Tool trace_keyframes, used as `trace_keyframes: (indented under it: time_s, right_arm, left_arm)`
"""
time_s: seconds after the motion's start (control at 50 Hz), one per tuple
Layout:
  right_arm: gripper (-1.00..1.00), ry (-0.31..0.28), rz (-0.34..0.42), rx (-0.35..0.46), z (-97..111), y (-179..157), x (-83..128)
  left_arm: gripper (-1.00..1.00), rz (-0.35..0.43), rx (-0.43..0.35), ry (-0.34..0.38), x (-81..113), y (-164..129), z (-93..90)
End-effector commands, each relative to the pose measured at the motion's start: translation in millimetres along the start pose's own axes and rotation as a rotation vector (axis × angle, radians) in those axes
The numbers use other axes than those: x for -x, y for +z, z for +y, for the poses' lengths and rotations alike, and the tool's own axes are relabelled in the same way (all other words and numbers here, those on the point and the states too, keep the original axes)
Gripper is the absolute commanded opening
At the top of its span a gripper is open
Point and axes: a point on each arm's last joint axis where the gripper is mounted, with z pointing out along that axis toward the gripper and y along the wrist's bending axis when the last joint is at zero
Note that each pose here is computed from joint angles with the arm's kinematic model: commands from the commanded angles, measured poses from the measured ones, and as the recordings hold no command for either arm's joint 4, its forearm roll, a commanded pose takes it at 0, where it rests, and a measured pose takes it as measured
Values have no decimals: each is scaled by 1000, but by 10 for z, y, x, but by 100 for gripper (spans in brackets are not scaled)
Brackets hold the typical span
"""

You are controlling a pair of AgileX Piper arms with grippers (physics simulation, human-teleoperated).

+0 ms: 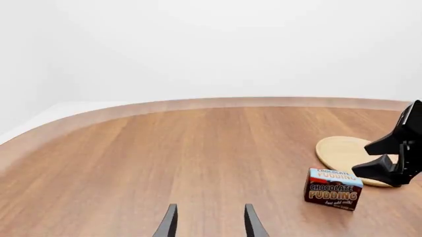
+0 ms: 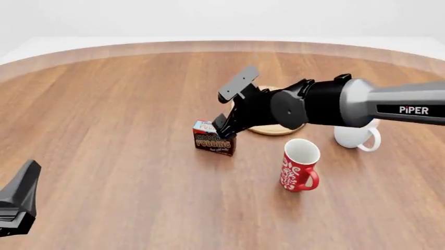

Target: Put the chocolate pudding to the left of the plate.

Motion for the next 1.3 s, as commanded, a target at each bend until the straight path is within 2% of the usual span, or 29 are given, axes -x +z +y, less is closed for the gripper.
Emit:
trace_keyframes:
  time_s: [0.02,0.68,0.8,1.3]
  right_arm:
    - [100,14,11,0,-2,102,-54]
    - [100,40,34,-4,-9,272,-216]
    - [100,51,41,0,32,364,-310]
    - [100,66,50,1,43,458,-386]
  left_arm:
    - [100,0,0,0,0,0,0]
    - [100,0,0,0,0,0,0]
    - [100,0,0,0,0,0,0]
    - [100,0,0,0,0,0,0]
